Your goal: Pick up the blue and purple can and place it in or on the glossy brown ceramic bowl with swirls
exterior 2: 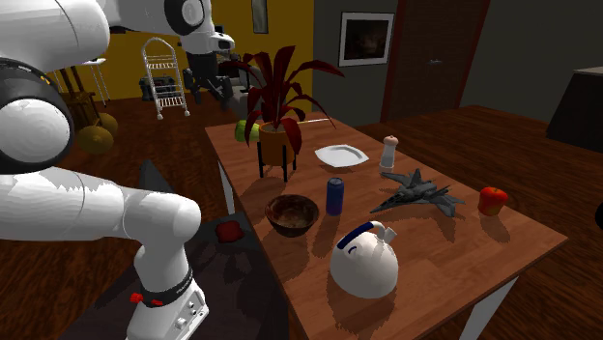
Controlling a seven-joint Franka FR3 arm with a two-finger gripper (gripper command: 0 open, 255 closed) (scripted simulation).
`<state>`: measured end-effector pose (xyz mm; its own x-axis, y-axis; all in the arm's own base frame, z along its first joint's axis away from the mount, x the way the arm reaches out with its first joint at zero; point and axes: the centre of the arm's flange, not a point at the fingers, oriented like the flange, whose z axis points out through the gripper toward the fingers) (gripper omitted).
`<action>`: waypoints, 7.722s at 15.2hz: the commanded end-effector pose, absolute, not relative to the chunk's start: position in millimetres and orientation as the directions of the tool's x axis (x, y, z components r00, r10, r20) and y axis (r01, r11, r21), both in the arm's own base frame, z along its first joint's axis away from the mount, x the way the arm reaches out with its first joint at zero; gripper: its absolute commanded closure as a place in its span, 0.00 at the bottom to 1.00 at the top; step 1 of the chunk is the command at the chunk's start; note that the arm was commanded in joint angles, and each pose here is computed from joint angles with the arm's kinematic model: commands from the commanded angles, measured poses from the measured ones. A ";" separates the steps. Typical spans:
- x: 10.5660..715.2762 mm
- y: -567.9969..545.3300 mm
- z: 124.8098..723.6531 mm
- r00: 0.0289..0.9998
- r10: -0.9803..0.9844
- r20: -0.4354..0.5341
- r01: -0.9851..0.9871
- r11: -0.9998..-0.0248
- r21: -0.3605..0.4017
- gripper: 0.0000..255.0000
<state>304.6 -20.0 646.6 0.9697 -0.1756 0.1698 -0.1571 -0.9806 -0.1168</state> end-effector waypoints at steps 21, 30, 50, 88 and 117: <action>382.1 -218.0 494.9 0.983 -0.158 0.088 -0.154 -0.986 -0.058 0.00; 413.1 -309.0 427.4 0.987 -0.152 0.050 -0.150 -0.988 -0.031 0.00; 439.2 -389.8 328.6 0.989 -0.147 0.017 -0.147 -0.989 -0.008 0.00; 439.2 -389.8 455.4 0.989 -0.147 0.017 -0.147 -0.989 -0.008 1.00; 304.1 -256.5 508.7 0.989 -0.147 0.017 -0.147 -0.989 -0.008 1.00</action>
